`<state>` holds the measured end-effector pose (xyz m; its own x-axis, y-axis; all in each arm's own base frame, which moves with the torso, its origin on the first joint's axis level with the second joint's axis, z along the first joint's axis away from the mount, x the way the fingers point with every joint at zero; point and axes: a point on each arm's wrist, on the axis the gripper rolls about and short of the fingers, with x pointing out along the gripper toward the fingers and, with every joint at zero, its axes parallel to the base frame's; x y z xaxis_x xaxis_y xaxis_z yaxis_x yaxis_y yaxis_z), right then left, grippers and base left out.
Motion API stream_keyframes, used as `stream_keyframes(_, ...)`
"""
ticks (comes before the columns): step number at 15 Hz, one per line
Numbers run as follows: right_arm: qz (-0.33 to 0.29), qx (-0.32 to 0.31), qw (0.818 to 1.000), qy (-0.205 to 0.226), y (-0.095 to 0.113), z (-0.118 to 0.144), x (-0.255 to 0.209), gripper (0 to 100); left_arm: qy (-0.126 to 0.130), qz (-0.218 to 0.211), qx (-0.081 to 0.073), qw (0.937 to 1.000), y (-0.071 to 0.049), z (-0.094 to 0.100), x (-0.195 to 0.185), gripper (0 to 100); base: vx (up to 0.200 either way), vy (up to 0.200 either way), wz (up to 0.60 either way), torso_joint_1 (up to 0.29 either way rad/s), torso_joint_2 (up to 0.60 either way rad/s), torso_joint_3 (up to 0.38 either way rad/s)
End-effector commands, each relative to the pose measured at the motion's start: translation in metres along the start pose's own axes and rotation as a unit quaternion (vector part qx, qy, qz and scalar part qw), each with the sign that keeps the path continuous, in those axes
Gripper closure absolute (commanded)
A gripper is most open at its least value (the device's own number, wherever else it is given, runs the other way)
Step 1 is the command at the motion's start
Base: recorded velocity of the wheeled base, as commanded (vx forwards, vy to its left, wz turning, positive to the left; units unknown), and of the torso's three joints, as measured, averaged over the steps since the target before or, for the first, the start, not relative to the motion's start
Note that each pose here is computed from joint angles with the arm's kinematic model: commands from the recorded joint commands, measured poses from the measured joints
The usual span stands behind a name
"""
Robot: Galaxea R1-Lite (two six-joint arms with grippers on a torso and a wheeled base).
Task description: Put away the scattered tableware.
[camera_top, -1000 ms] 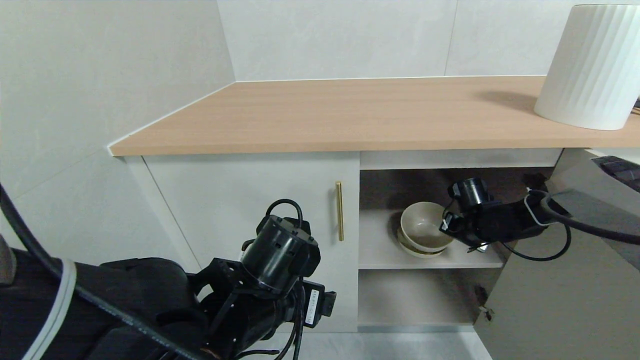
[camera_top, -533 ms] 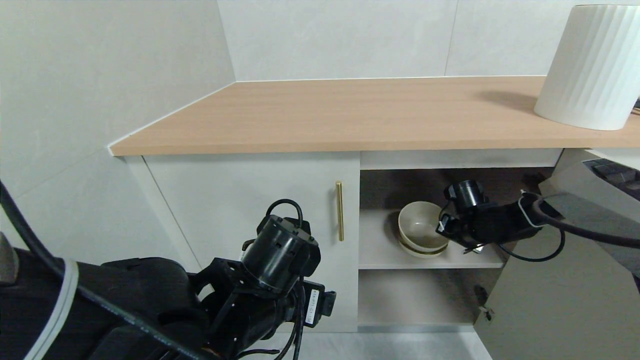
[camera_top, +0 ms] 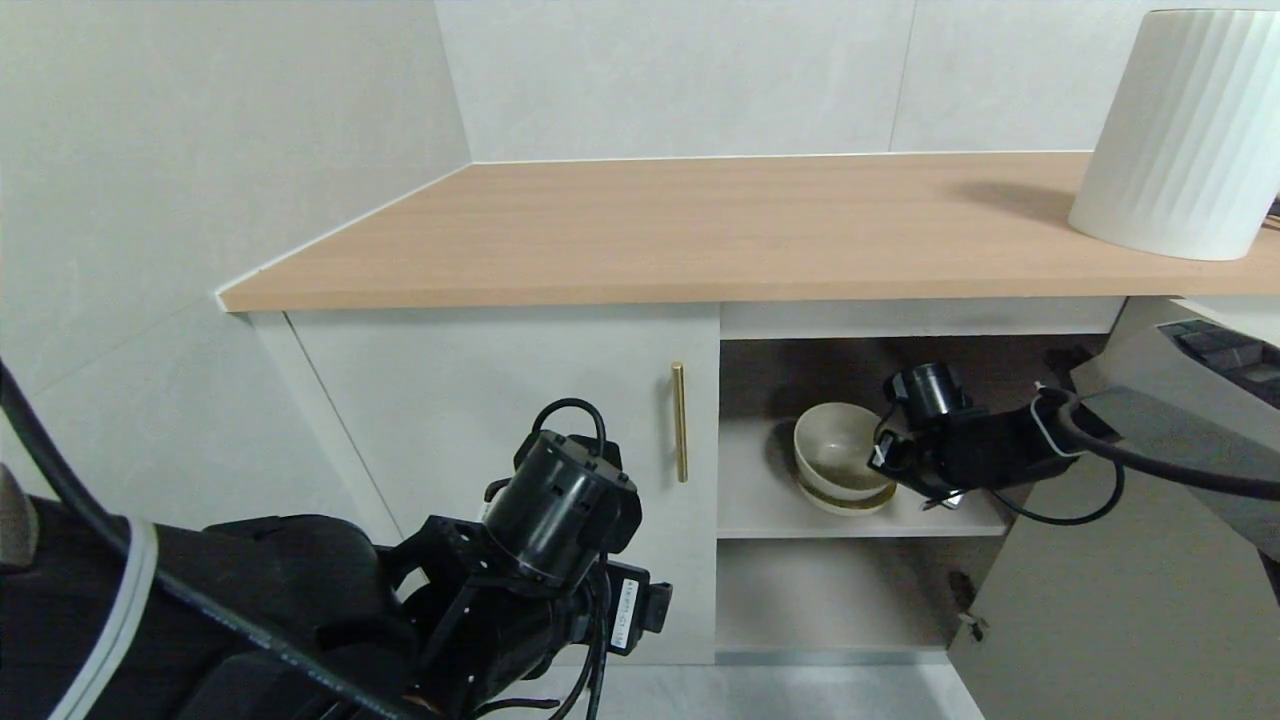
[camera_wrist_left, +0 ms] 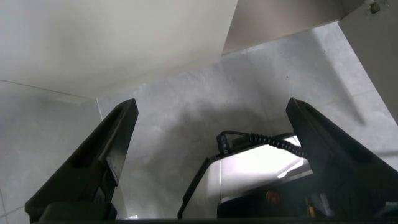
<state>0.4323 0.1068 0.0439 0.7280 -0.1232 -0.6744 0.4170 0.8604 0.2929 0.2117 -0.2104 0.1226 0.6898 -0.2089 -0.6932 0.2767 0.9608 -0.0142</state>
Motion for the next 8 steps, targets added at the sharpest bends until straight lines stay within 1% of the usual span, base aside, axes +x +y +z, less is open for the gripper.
stream_keyframes(1,0.001,0.0,1.0,-0.001,0.0,0.001,-0.002,0,0.0,0.001,0.0,1.0,0.0,0.0,0.0,0,0.0,0.0,0.0,0.0,0.0,0.0)
stream_keyframes(7,0.003,0.0,1.0,-0.002,-0.001,0.004,-0.013,0,0.0,0.0,-0.001,1.0,0.0,0.0,0.0,0,0.0,0.0,0.0,0.0,0.0,0.0)
stream_keyframes(8,0.005,-0.002,1.0,0.001,-0.003,0.005,-0.024,0,-0.005,0.001,-0.01,0.9999,0.002,0.002,-0.002,0,0.0,0.0,0.0,0.0,0.0,0.0)
